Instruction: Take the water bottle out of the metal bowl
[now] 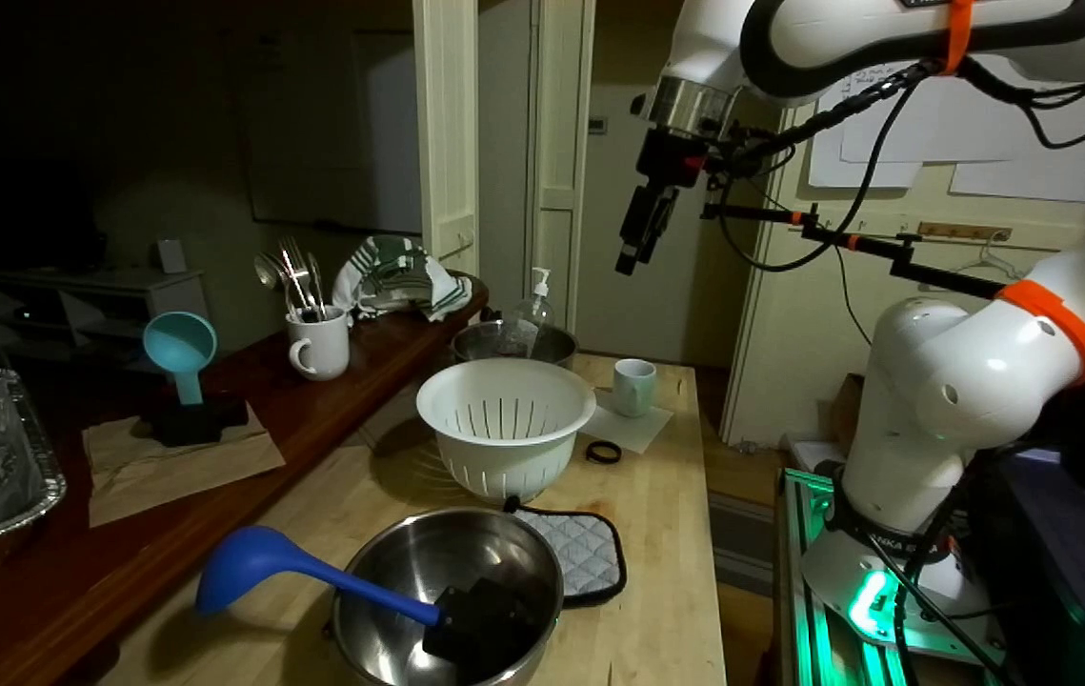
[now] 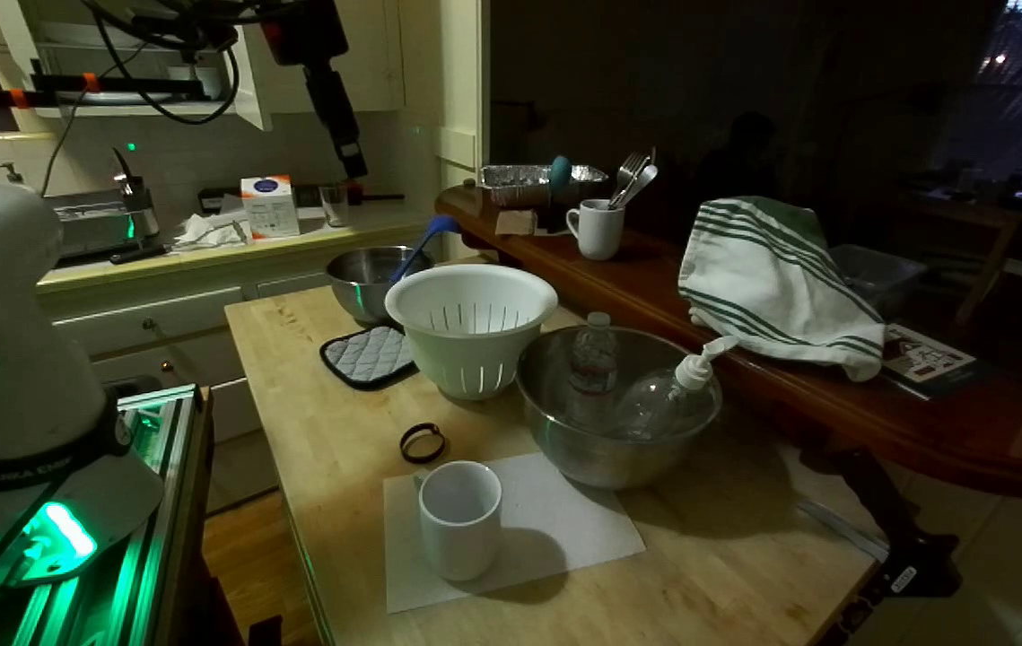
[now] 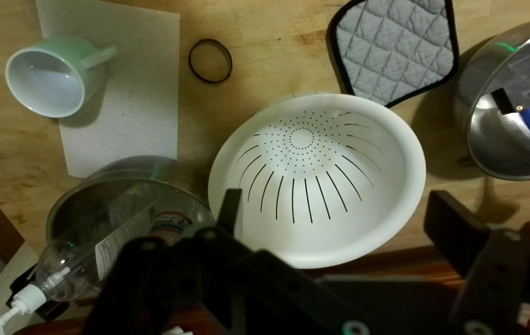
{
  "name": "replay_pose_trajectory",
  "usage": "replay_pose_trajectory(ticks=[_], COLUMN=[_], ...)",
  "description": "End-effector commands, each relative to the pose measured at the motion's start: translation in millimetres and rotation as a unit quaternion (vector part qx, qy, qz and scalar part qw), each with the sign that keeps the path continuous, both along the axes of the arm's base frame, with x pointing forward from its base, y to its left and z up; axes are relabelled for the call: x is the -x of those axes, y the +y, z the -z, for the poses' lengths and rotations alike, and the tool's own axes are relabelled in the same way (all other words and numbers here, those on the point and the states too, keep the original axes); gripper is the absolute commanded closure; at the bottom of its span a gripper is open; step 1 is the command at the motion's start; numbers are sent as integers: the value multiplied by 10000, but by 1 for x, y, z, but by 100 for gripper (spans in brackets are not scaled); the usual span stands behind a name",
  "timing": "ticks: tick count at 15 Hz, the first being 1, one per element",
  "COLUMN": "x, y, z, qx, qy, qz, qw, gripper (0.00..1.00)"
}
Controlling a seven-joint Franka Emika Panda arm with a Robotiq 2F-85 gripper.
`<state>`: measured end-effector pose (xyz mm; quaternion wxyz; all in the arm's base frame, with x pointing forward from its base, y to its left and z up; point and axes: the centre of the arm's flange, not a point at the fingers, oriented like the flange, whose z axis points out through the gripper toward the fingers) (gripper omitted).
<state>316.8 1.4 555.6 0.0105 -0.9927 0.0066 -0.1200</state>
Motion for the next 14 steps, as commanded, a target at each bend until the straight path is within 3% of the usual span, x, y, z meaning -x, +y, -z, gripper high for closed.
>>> replay_pose_trajectory(ticks=[1, 5, 8, 11, 13, 14], x=[-23, -78, -115, -149, -160, -134], y=[-8, -37, -54, -78, -103, -86], z=[-1, 2, 22, 54, 70, 65], qx=[33, 59, 36, 204, 436, 271], qy=[-162, -438, -133, 230, 557, 294], qz=[357, 869, 964, 1506, 1838, 1518], qw=[9992, 9952, 9952, 9881, 9804, 9876], gripper=[0, 0, 0, 0, 0, 0])
